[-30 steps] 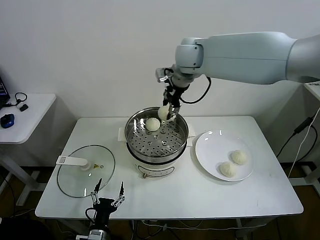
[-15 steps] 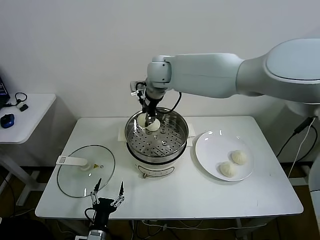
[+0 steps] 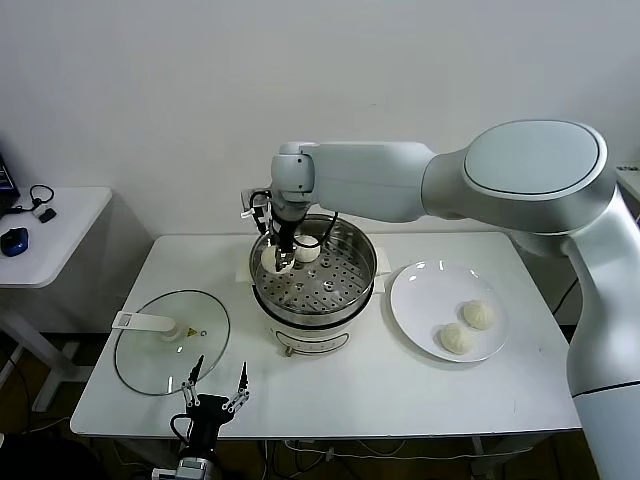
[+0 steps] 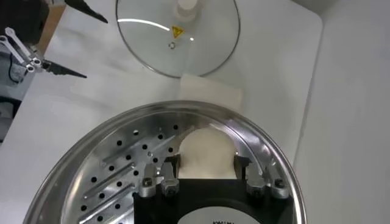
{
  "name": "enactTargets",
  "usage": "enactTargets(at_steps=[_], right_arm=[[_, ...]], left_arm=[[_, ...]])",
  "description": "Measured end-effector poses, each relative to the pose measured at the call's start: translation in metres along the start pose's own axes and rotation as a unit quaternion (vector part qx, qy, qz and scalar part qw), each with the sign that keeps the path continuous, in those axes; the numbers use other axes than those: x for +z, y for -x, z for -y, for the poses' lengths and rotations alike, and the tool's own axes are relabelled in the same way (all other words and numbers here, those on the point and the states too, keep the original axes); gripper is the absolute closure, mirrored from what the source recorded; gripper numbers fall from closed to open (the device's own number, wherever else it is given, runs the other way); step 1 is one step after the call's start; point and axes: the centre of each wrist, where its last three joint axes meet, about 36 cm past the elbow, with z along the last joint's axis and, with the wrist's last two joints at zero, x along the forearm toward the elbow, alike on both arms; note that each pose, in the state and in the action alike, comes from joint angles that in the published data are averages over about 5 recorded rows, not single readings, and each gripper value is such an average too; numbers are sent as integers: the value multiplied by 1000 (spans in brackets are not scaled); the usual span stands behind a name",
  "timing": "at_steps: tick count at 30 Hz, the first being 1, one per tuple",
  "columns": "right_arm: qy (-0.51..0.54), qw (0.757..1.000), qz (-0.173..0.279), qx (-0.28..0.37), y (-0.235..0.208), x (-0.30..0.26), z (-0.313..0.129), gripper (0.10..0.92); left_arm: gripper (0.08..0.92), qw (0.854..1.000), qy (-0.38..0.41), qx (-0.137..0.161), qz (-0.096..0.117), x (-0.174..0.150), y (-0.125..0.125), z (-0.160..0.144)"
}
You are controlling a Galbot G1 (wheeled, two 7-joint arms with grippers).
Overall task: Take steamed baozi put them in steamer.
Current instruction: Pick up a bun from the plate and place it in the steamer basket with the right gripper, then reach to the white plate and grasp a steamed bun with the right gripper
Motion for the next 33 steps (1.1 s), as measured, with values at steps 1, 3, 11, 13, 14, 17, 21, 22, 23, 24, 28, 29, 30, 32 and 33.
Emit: enactTargets(at_steps=[1,3,11,13,14,17,21,22,23,24,28,29,30,32,33], right_arm=[[0,1000,0,-1,2,0,0,428],[0,1000,-1,-2,5,0,0,428],[1,1000,-2,-5,12,-1,1,344],[2,1000,-3,-5,12,1,1,285],[2,1000,-4,-5,12,1,1,260],[3,1000,-4,-5,10,4,2,211],[4,1000,-1,-4,3,8,3,201],[4,1000,0,-4,0,9,3,200],[4,1000,1,-5,-3,11,3,200],[4,1000,2,-5,-6,13,4,200],[4,1000,3,-9,-22,24,3,199],[4,1000,2,-11,-27,28,3,199],[3,1000,2,-12,-32,31,2,199],[3,1000,-1,-16,-42,40,0,200],[3,1000,-2,-18,-47,45,-1,200]], left_arm=[[177,1000,0,0,0,0,0,0],[177,1000,-1,0,0,0,1,0],[177,1000,-1,-1,-2,2,4,0],[177,1000,-1,-1,-3,2,5,0],[177,1000,-1,-1,-3,2,5,0],[177,1000,-1,-1,-3,2,6,0],[177,1000,-1,-1,-4,1,6,-1],[177,1000,-1,-1,-3,1,6,-1],[177,1000,-1,-1,-3,1,7,-1],[177,1000,-1,-1,-3,0,7,-1],[177,1000,-1,-2,-3,-1,6,-2],[177,1000,0,-2,-3,-1,5,-2],[177,1000,0,-2,-3,-1,5,-2],[177,1000,0,-2,-2,-2,4,-2],[177,1000,0,-2,-2,-2,4,-2]])
